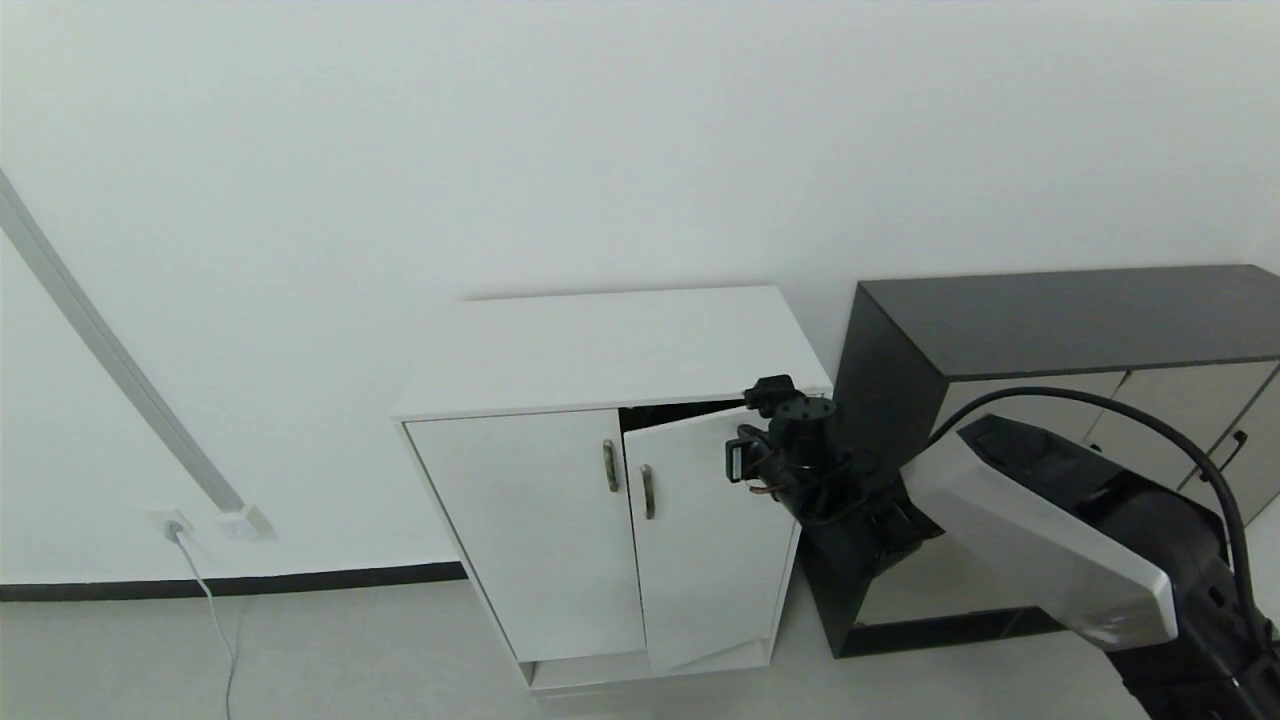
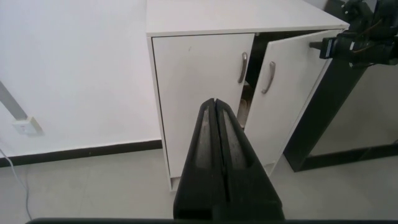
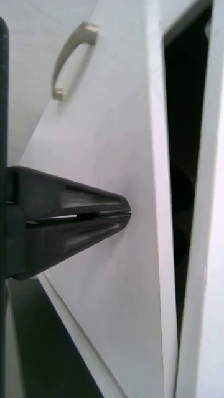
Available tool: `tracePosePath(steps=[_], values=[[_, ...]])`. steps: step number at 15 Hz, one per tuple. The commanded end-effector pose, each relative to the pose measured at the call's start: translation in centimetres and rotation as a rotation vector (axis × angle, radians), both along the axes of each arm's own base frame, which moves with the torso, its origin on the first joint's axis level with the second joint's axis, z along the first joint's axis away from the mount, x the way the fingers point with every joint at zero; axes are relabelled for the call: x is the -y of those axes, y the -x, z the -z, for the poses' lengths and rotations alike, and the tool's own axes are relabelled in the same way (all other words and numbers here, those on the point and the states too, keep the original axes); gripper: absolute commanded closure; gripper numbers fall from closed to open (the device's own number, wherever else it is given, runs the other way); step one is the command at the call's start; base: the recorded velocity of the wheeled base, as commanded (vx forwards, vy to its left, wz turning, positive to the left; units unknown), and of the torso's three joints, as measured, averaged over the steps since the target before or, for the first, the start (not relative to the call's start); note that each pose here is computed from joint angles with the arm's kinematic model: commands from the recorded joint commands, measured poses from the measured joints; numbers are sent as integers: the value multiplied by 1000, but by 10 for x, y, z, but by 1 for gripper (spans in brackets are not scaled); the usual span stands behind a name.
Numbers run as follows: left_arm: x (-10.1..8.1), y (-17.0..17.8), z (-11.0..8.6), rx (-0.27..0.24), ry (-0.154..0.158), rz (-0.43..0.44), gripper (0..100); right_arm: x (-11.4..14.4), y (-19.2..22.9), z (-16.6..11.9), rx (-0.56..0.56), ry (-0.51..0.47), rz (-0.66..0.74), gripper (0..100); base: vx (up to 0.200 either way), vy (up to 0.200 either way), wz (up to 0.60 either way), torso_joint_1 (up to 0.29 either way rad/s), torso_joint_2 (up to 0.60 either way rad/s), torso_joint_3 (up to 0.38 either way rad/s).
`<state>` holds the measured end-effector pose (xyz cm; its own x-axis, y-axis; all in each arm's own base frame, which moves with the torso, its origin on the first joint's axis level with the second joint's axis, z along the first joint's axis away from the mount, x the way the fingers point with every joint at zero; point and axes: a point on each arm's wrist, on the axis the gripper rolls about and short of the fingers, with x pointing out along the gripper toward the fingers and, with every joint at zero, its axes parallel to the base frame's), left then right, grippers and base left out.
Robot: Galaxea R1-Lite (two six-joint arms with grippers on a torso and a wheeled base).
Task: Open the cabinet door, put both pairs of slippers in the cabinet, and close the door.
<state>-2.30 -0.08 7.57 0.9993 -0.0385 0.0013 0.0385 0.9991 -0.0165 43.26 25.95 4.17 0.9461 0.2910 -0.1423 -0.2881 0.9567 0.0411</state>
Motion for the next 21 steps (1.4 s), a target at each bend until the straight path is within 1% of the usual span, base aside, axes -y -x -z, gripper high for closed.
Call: tracePosePath(steps=[1,8,10,14,18,21], values=[[0,0,0,-1,0,0,100,-1,-7,9,3,-2,5,100,0,0,0,0,0,0],[0,0,0,-1,0,0,100,1,-14,10,10,-4,16,100,0,0,0,0,0,0],[0,0,0,-1,0,0,100,2,-19,6,11,-6,23,100,0,0,0,0,0,0],[0,0,0,-1,0,0,100,4,-30,10,13,-8,36,100,0,0,0,0,0,0],[0,0,0,-1,0,-2,100,4,-30,10,15,-9,36,100,0,0,0,0,0,0],[0,0,0,-1,0,-2,100,9,-20,0,9,-7,39,100,0,0,0,0,0,0]])
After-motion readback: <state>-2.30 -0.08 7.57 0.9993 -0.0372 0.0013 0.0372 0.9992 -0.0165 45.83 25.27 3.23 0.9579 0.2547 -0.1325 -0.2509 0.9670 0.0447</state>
